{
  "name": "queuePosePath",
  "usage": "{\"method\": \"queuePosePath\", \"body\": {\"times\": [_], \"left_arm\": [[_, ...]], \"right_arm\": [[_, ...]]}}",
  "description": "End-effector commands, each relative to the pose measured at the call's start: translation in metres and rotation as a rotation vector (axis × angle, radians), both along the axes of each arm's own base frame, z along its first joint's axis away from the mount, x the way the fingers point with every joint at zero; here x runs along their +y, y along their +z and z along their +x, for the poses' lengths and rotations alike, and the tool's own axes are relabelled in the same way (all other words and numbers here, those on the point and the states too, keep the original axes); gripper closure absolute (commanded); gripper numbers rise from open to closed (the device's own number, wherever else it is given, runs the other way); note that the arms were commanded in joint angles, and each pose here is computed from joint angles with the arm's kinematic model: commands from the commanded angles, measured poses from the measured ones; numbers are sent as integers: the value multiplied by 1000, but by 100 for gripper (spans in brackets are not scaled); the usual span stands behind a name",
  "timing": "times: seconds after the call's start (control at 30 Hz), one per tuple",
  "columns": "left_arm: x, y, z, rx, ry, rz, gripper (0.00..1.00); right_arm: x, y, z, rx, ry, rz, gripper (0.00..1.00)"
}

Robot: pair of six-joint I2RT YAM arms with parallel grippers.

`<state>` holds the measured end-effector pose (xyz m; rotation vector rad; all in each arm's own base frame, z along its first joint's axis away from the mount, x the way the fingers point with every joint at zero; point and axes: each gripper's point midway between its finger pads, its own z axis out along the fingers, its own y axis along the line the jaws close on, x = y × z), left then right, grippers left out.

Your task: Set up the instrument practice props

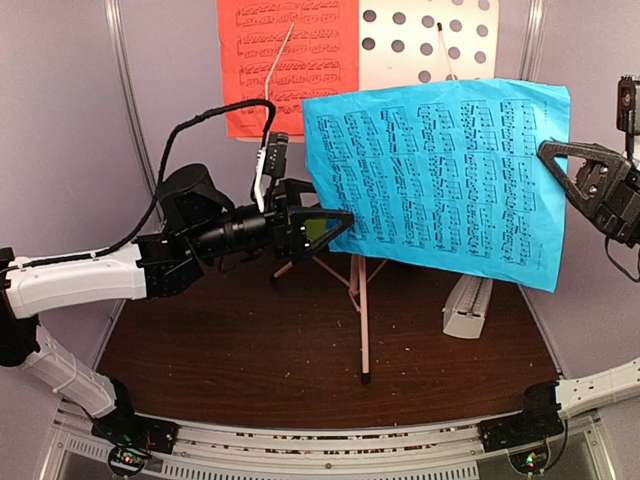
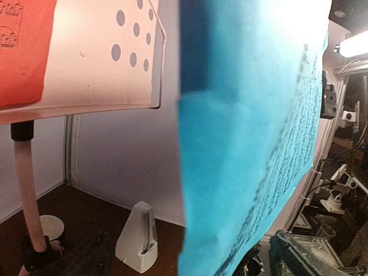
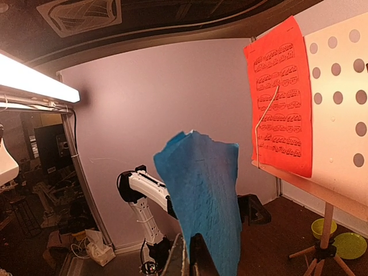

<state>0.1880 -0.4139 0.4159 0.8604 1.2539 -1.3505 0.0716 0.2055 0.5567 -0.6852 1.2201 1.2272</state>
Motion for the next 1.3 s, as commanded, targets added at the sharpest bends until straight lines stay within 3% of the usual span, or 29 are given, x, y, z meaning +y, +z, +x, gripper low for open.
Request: {"method": "queuePosePath", "body": {"times": [0.0, 0.1, 0.17, 0.23, 0.27, 0.33, 0.47, 0.57, 0.6, 0.77, 0.93, 1.13, 1.27], "left_arm": [[5, 52, -32, -69, -180, -189, 12], [4, 56, -45, -78, -236, -186, 35], [4, 59, -53, -81, -262, -189, 62], [5, 59, -57, -78, -262, -189, 96], [6, 59, -59, -74, -256, -186, 100], [11, 59, -59, -69, -234, -180, 100], [20, 47, -60, -85, -175, -1, 100], [30, 17, -64, -85, -161, 233, 100], [34, 7, -66, -76, -166, 306, 100], [56, -22, -80, -43, -217, 554, 100], [68, -25, -97, -11, -290, 647, 100], [67, -40, -114, 4, -381, 786, 100], [58, -45, -120, 20, -434, 812, 100]], "right_arm": [[-7, 1, -5, 3, 17, -6, 100], [-13, -6, 2, 10, -36, -9, 100], [-16, -13, 8, 14, -76, -13, 100], [-17, -19, 13, 18, -102, -10, 100], [-18, -22, 14, 23, -112, -7, 100], [-19, -31, 21, 46, -149, -6, 97], [-37, -65, 48, 128, -328, -91, 50], [-55, -91, 60, 157, -442, -208, 10], [-59, -96, 60, 158, -457, -242, 2], [-57, -122, 61, 146, -463, -435, 0], [-24, -147, 51, 109, -332, -652, 0], [24, -147, 40, 52, -160, -736, 0], [61, -142, 38, 23, -74, -755, 5]]}}
